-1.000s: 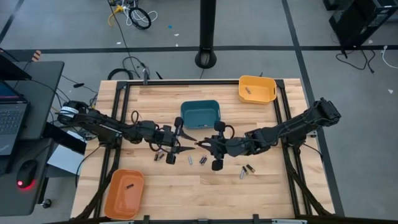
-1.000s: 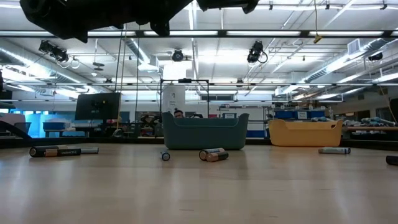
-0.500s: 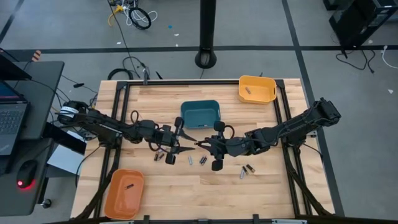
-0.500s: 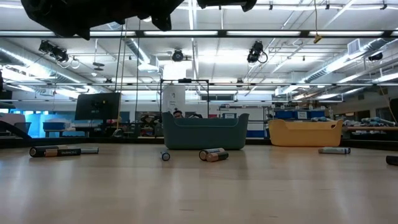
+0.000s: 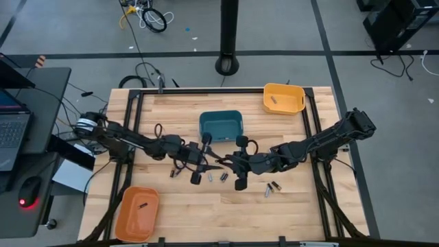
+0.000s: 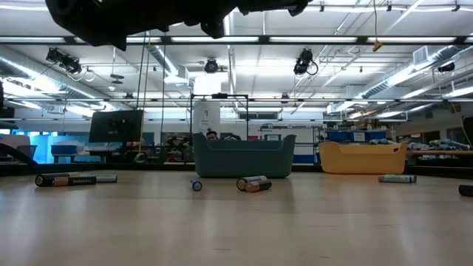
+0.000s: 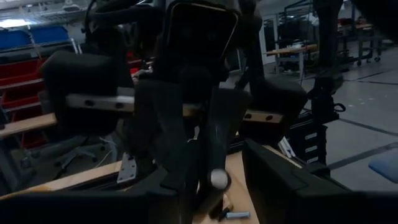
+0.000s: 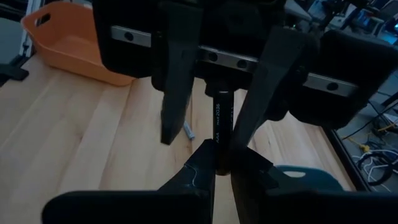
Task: Sort batteries
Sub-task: Put the small black battery into the orange bin
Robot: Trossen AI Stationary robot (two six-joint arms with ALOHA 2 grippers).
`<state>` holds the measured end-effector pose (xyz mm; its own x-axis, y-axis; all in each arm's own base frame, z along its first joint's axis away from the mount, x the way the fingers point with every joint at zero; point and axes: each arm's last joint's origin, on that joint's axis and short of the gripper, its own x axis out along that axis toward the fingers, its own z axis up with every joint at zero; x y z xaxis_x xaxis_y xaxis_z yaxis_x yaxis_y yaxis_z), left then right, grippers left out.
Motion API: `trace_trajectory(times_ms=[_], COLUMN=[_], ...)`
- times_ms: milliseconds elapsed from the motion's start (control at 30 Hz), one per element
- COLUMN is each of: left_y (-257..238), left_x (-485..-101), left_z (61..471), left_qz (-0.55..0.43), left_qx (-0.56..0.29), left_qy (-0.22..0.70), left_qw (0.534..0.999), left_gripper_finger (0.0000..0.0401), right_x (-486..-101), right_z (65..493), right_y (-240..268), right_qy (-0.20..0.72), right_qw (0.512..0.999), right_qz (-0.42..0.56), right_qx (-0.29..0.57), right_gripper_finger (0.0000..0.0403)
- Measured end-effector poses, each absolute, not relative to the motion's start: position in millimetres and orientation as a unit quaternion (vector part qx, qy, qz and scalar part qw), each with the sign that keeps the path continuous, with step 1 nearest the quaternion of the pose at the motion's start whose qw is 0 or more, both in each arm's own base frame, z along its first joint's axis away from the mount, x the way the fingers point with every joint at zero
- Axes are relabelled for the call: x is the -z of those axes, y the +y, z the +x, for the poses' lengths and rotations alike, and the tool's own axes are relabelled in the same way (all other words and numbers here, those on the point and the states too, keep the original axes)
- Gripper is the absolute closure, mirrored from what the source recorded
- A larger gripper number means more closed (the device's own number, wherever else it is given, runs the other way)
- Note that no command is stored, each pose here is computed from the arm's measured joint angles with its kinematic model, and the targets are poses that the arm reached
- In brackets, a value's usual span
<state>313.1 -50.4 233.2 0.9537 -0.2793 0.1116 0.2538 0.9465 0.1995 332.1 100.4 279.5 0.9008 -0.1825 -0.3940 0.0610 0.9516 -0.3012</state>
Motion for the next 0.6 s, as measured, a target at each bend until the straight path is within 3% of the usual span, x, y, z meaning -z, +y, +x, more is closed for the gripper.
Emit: trace_trajectory(times_ms=[333,600], left_y=[-51.4,-51.1], left_x=[-233.7,-230.6], left_z=[315.6,313.0], left_qz=[0.107,0.13], left_qx=[0.149,0.148], left_qy=[-0.071,-0.075], left_qw=[0.98,0.977], left_gripper_finger=[0.0276,0.0351], right_x=[-280.3,-281.4], right_z=[332.6,331.9], right_y=[100.5,107.4], right_qy=[0.209,0.198], right_qw=[0.966,0.967], right_qz=[-0.141,-0.148], right_qx=[0.064,0.056], right_gripper_finger=[0.036,0.036])
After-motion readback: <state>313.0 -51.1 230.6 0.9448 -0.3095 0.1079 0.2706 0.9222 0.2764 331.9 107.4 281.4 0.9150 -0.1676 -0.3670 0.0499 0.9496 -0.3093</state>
